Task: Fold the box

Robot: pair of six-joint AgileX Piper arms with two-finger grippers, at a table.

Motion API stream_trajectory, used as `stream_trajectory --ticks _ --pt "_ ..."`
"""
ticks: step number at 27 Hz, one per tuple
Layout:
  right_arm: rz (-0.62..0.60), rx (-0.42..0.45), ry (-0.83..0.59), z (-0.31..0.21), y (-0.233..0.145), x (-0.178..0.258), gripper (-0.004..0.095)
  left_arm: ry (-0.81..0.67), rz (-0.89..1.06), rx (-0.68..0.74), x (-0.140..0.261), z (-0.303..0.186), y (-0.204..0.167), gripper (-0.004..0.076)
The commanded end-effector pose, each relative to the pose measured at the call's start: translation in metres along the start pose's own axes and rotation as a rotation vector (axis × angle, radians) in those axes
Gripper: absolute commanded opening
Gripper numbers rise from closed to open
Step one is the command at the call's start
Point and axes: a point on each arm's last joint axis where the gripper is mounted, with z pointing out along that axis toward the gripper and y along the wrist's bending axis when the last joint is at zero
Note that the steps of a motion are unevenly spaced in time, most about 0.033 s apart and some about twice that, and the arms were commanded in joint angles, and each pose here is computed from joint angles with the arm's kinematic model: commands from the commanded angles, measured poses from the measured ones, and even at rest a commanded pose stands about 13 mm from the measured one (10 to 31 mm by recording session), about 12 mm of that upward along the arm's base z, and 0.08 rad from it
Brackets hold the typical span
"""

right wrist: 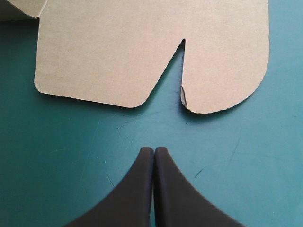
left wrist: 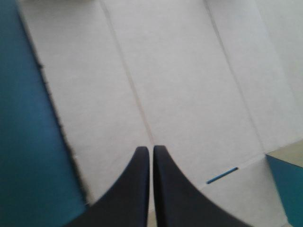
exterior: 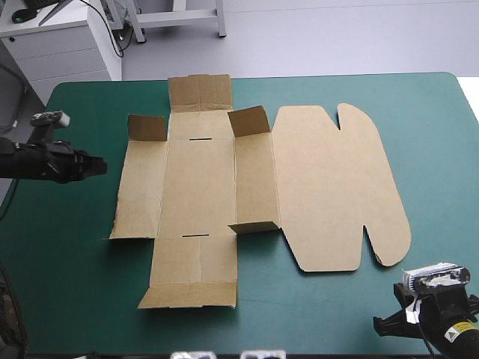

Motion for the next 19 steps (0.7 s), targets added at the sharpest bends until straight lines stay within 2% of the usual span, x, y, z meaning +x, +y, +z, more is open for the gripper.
stream_trajectory --ticks 1,6,8,15,16,19 --pt "0.004 0.003 -0.072 -0.004 0.0 -0.012 -0.0019 -0.047 -0.028 -0.026 0.005 -0.023 0.012 0.0018" --pt "0.004 0.003 -0.072 -0.004 0.0 -0.012 -0.0019 -0.018 -0.028 -0.037 0.025 -0.007 0.027 0.0059" --pt "0.004 0.003 -0.072 -0.004 0.0 -0.012 -0.0019 -0.001 -0.031 -0.03 0.032 0.002 0.031 0.0127" --pt "0.004 0.003 -0.072 -0.004 0.0 -0.012 -0.0019 0.09 -0.114 0.031 0.047 0.035 0.053 0.0481" --pt "0.004 0.003 -0.072 -0.004 0.0 -0.012 -0.0019 0.102 -0.124 0.038 0.048 0.039 0.057 0.0511" --pt "0.004 0.003 -0.072 -0.004 0.0 -0.012 -0.0019 0.157 -0.169 0.084 0.054 0.054 0.068 0.0514"
